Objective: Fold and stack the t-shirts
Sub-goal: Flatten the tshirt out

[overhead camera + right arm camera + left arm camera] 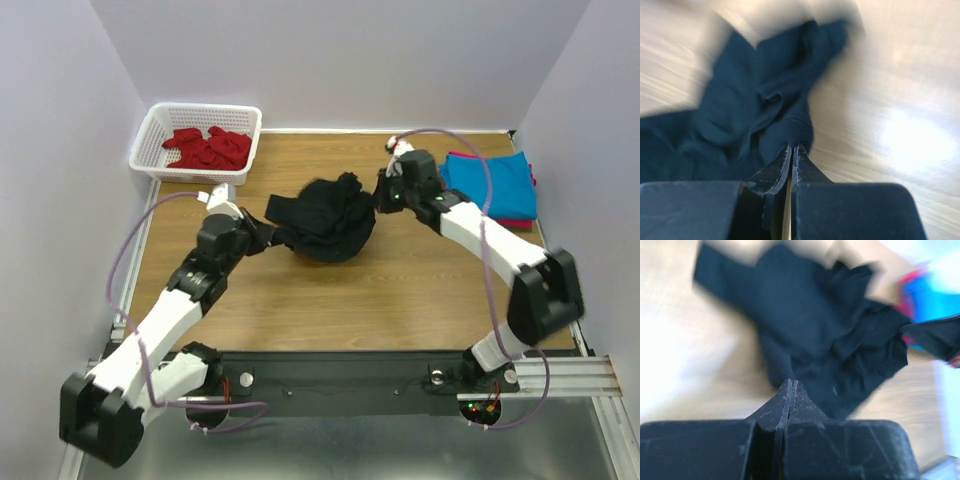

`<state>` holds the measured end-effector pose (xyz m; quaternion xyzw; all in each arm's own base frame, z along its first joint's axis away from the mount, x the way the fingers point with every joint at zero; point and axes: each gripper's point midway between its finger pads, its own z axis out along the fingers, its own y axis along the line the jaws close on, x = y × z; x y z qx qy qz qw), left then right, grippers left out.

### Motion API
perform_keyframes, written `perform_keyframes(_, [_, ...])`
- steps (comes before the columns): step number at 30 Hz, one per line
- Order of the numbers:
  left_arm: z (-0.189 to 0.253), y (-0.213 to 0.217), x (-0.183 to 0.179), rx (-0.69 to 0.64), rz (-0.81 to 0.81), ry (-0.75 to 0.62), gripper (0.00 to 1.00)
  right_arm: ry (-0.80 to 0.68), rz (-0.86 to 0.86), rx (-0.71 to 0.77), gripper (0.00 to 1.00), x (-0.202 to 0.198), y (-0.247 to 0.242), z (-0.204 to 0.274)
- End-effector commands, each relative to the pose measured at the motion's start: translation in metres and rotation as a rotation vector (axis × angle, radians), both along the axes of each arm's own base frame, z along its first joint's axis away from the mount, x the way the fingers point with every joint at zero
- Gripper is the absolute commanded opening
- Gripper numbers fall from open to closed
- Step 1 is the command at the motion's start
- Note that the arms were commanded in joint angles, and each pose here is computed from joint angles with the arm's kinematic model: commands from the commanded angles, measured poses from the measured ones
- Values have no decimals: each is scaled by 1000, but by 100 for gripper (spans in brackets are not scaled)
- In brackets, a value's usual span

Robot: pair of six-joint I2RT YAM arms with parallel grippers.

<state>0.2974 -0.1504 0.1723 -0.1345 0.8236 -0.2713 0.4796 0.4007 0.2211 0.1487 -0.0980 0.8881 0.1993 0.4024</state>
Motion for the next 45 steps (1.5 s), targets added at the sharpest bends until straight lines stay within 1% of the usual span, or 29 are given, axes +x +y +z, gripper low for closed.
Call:
perform_keyframes(1, [129, -5, -14, -99, -77, -317, 0, -309, -35, 189, 1, -19, -8, 149])
perform_keyframes(4, [183, -2, -29, -121, -97, -418, 0, -374, 35, 280, 0, -49, -6, 201])
perform_keyframes(5, [200, -1, -35, -120, -113, -460, 0, -439, 64, 335, 0, -66, -8, 239])
perform_keyframes(6, [230, -1, -44, -142, -135, -524, 0, -470, 120, 372, 0, -81, -4, 261])
perform_keyframes(7, [242, 0, -49, -140, -145, -542, 0, -504, 136, 406, 1, -91, -5, 282])
perform_keyframes(8, [256, 1, -53, -142, -151, -567, 0, -584, 157, 448, 1, -109, -11, 321])
perform_keyframes(9, [289, 6, -63, -152, -149, -635, 0, -624, 180, 471, 1, -120, -12, 341])
perform_keyframes(11, [318, 10, -70, -155, -146, -691, 0, -693, 189, 504, 1, -137, -19, 374])
perform_keyframes(12, [346, 14, -82, -166, -150, -750, 0, -751, 196, 529, 1, -151, -26, 403])
perform_keyframes(14, [369, 18, -91, -172, -153, -800, 0, -774, 217, 548, 1, -164, -28, 421])
perform_keyframes(15, [390, 23, -101, -186, -148, -845, 0, -773, 233, 557, 1, -166, -26, 427])
perform_keyframes(16, [398, 25, -104, -189, -143, -859, 0, -803, 246, 573, 0, -175, -28, 443])
perform_keyframes(18, [408, 27, -103, -178, -128, -873, 0, -800, 248, 584, 1, -176, -28, 449])
perform_keyframes(21, [418, 35, -96, -160, -74, -870, 0, -810, 180, 584, 1, -164, -34, 456])
perform_keyframes(25, [403, 35, -62, -117, 0, -804, 0, -817, 63, 539, 0, -134, -42, 451])
perform_keyframes(27, [393, 33, -39, -85, 38, -773, 0, -809, 27, 491, 1, -109, -39, 442])
perform_keyframes(28, [382, 28, -20, -60, 50, -738, 0, -817, -34, 468, 1, -96, -45, 440])
perform_keyframes(29, [377, 28, -9, -50, 70, -723, 0, -786, -72, 434, 1, -71, -41, 426])
perform_keyframes(31, [374, 24, 20, -7, 100, -711, 0, -833, -171, 370, 0, -48, -53, 433])
perform_keyframes(32, [376, 24, 29, 1, 109, -711, 0, -836, -195, 346, 1, -33, -52, 432])
perform_keyframes(33, [381, 24, 38, 13, 117, -726, 0, -819, -220, 305, 1, -5, -46, 420])
perform_keyframes(35, [394, 26, 61, 30, 135, -753, 0, -892, -264, 287, 0, 8, -51, 446])
perform_keyframes(36, [419, 22, 58, 11, 93, -814, 0, -922, -253, 292, 0, 19, -44, 457])
perform_keyframes(37, [413, 18, 79, 17, 84, -791, 0, -952, -248, 296, 1, 19, -43, 469])
perform_keyframes(39, [426, 26, 93, 12, 108, -806, 0, -991, -256, 330, 0, 19, -43, 487])
perform_keyframes(40, [458, 18, 78, -20, 31, -875, 0, -1024, -253, 351, 1, 14, -45, 501])
perform_keyframes(41, [457, 10, 90, -20, 1, -867, 0, -1081, -265, 388, 1, 7, -49, 522])
perform_keyframes(42, [478, 5, 77, -38, -42, -922, 0, -1114, -280, 405, 1, 2, -54, 532])
perform_keyframes(45, [490, 4, 71, -43, -52, -944, 0, -1162, -279, 422, 1, -10, -59, 546])
